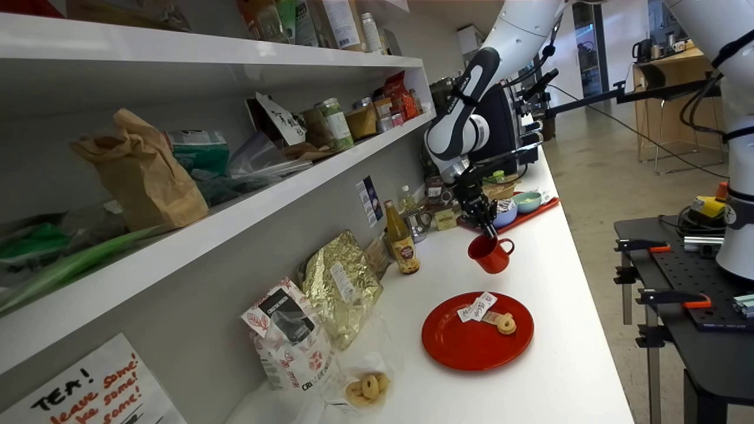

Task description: Put the cup on the table

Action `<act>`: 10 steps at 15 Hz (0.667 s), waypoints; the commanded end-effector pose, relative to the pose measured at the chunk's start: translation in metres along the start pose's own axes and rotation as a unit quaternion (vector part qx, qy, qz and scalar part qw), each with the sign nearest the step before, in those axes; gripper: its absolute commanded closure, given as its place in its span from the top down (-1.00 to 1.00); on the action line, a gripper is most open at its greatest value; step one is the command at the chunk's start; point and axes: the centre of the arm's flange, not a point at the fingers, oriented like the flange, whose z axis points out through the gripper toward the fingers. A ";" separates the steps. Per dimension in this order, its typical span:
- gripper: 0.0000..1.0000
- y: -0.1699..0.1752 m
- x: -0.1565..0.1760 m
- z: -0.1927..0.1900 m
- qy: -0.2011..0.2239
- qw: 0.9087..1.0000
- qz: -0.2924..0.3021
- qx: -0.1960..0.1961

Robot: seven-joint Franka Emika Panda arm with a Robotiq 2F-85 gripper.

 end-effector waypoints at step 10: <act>-0.96 -0.010 0.004 0.047 -0.043 0.999 -0.004 0.029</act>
